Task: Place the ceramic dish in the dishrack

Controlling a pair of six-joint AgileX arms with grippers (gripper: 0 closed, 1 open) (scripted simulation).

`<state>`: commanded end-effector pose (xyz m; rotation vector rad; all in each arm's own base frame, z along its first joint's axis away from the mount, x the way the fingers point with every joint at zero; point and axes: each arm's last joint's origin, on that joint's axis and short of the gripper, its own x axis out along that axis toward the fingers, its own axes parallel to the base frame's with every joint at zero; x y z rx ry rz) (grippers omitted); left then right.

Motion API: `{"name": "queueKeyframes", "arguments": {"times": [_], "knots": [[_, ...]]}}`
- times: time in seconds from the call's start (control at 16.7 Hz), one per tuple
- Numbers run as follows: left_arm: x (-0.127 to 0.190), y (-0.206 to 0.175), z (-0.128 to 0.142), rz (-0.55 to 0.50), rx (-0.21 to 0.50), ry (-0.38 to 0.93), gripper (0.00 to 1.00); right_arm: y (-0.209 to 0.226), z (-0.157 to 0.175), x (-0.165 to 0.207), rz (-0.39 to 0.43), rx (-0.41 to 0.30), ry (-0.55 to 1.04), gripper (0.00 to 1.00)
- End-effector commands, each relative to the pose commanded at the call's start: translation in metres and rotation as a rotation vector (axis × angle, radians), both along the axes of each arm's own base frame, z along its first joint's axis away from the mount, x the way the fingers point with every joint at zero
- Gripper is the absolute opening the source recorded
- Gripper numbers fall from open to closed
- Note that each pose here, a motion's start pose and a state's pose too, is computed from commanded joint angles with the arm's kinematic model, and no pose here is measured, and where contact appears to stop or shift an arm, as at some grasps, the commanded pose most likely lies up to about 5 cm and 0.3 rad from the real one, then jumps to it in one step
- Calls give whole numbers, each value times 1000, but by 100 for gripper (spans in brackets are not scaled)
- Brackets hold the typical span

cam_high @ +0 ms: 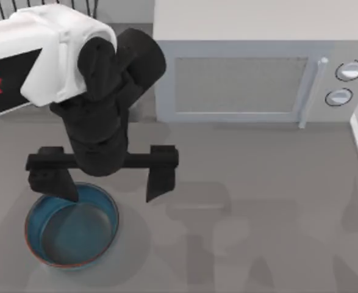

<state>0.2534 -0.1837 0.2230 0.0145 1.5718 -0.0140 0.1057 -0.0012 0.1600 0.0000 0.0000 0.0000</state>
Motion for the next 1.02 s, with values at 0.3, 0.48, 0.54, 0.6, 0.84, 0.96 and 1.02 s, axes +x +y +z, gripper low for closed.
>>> {"name": "queueKeyframes", "arguments": {"times": [0.3,0.48,0.54,0.6,0.84,0.96,1.02], "knots": [[3,-3,-51,-2,-4,-6,100,0,0,0,0,0,0,100],[1,-2,-84,-2,-5,-6,100,0,0,0,0,0,0,100],[0,-2,-90,-2,-2,-3,100,0,0,0,0,0,0,100],[0,-1,-94,-2,-1,-1,100,0,0,0,0,0,0,100],[-1,-1,-95,-2,-1,-1,100,0,0,0,0,0,0,100],[-1,-1,-95,-2,-1,-1,85,0,0,0,0,0,0,100],[-1,-1,-95,-2,-1,-1,77,0,0,0,0,0,0,100]]}}
